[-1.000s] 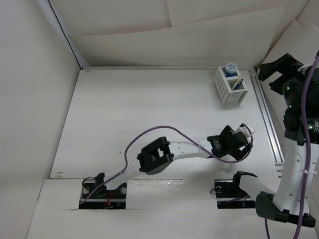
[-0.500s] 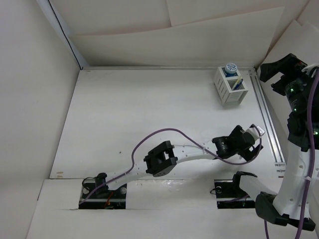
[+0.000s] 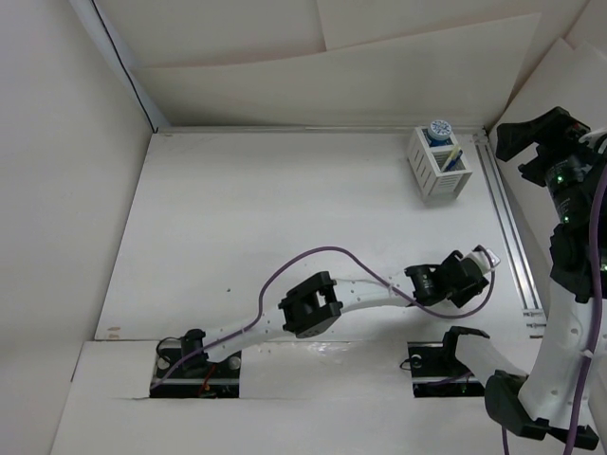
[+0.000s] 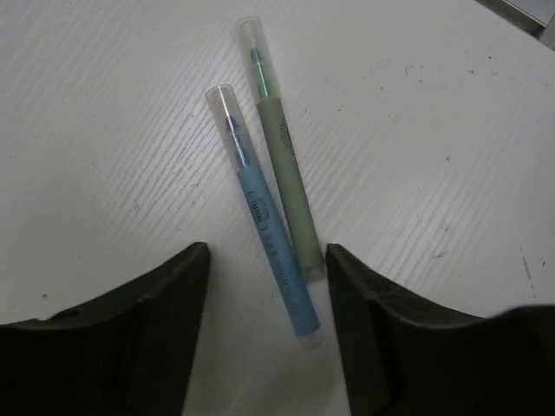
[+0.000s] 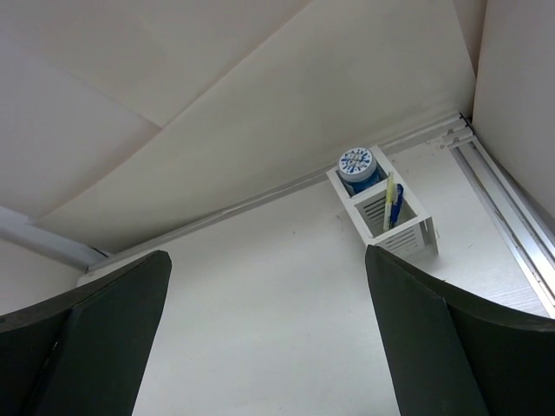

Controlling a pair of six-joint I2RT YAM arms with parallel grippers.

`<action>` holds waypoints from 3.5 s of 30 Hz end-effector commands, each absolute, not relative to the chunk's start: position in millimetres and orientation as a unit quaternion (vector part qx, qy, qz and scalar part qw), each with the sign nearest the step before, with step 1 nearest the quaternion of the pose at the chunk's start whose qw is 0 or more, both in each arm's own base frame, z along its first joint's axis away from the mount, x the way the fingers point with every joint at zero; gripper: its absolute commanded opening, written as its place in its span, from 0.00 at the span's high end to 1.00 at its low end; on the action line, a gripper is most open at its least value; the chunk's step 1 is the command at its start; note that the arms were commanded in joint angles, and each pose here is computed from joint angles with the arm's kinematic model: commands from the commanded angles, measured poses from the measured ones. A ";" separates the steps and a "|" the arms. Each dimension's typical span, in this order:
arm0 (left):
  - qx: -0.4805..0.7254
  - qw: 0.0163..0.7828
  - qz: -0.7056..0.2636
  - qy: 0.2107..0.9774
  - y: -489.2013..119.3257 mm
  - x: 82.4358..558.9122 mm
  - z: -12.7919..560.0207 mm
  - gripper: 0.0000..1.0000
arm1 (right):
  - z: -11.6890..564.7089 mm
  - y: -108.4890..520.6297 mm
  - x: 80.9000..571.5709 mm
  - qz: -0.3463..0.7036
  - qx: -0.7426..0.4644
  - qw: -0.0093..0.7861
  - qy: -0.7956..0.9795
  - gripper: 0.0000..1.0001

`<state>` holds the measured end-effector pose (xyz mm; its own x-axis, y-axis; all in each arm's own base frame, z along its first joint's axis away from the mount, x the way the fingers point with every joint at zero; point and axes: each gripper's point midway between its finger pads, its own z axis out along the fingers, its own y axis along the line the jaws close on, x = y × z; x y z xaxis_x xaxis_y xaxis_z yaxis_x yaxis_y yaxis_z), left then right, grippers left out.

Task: Sort the stationery into containers
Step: Move the pen to the center of the board, then pick up the pen from the center of the board.

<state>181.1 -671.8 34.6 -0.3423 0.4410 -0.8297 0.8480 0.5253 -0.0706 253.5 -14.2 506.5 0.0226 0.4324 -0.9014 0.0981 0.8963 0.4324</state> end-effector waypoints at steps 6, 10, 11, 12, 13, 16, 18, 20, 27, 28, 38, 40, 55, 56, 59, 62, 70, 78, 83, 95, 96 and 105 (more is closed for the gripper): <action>0.402 0.395 -0.199 0.802 -641.8 194.2 19.2 0.72 | 530.5 -6.8 239.4 0.136 0.172 0.721 0.657 0.00; 0.377 0.384 -0.185 0.822 -617.9 204.3 11.9 0.86 | 523.7 -5.7 241.9 0.138 0.170 0.717 0.662 0.00; 0.367 0.385 -0.178 0.828 -609.4 211.4 10.4 0.88 | 526.0 -5.7 242.0 0.139 0.169 0.720 0.658 0.00; 0.355 0.386 -0.177 0.833 -603.8 211.5 11.3 0.90 | 515.7 -4.9 247.1 0.142 0.169 0.710 0.669 0.00; 0.345 0.387 -0.171 0.837 -589.7 216.9 12.9 0.91 | 517.4 -4.5 245.6 0.142 0.167 0.715 0.664 0.00; 0.310 0.400 -0.165 0.847 -565.6 229.9 33.0 0.93 | 498.2 -3.8 258.2 0.148 0.166 0.700 0.678 0.00; 0.294 0.394 -0.148 0.858 -540.2 234.9 23.3 0.94 | 490.1 1.9 263.5 0.164 0.158 0.695 0.682 0.00; 0.266 0.399 -0.150 0.865 -518.7 250.1 39.9 0.94 | 468.1 7.8 269.9 0.185 0.159 0.678 0.693 0.00; 0.150 0.367 -0.122 0.910 -403.9 277.0 13.6 0.94 | 395.6 28.2 293.5 0.233 0.138 0.617 0.739 0.00; 0.143 0.353 -0.112 0.918 -384.8 273.0 0.4 0.94 | 388.1 35.4 295.1 0.241 0.131 0.609 0.744 0.00; 0.117 0.340 -0.123 0.925 -366.8 281.5 2.1 0.88 | 241.6 94.7 343.8 0.224 0.106 0.484 0.840 0.56; 0.117 0.340 -0.123 0.925 -366.8 281.5 2.1 0.84 | 224.2 111.5 350.6 0.218 0.103 0.470 0.849 0.74; 0.113 0.351 -0.136 0.920 -360.8 277.7 19.5 0.40 | 114.1 173.1 397.8 0.126 0.100 0.411 0.897 0.48; 0.112 0.353 -0.139 0.919 -358.8 276.4 23.9 0.40 | 113.4 171.7 403.1 0.119 0.105 0.416 0.895 0.48; 0.104 0.359 -0.139 0.917 -351.6 273.9 30.7 0.40 | 95.6 174.7 414.1 0.118 0.110 0.404 0.900 0.50; 0.099 0.371 -0.148 0.911 -344.3 271.0 46.7 0.40 | 76.2 176.4 421.0 0.106 0.115 0.389 0.908 0.50; 0.083 0.397 -0.176 0.897 -330.6 263.7 81.7 0.41 | 58.6 162.6 421.2 0.060 0.141 0.390 0.908 0.52; 0.074 0.420 -0.212 0.880 -323.5 257.1 113.1 0.44 | 38.1 156.5 414.8 0.051 0.146 0.369 0.917 0.71; 0.070 0.420 -0.224 0.876 -320.0 258.4 116.5 0.45 | 36.7 158.3 415.0 0.052 0.144 0.363 0.919 0.76; 0.072 0.419 -0.243 0.872 -318.0 257.9 115.3 0.46 | 33.3 158.3 415.8 0.040 0.137 0.347 0.927 0.95; 0.071 0.418 -0.244 0.872 -316.7 259.6 115.2 0.46 | 39.8 158.8 416.9 0.043 0.138 0.353 0.924 0.97; 0.085 0.411 -0.299 0.857 -325.2 248.5 123.4 0.47 | 261.8 40.2 459.2 0.029 0.228 0.547 0.805 1.00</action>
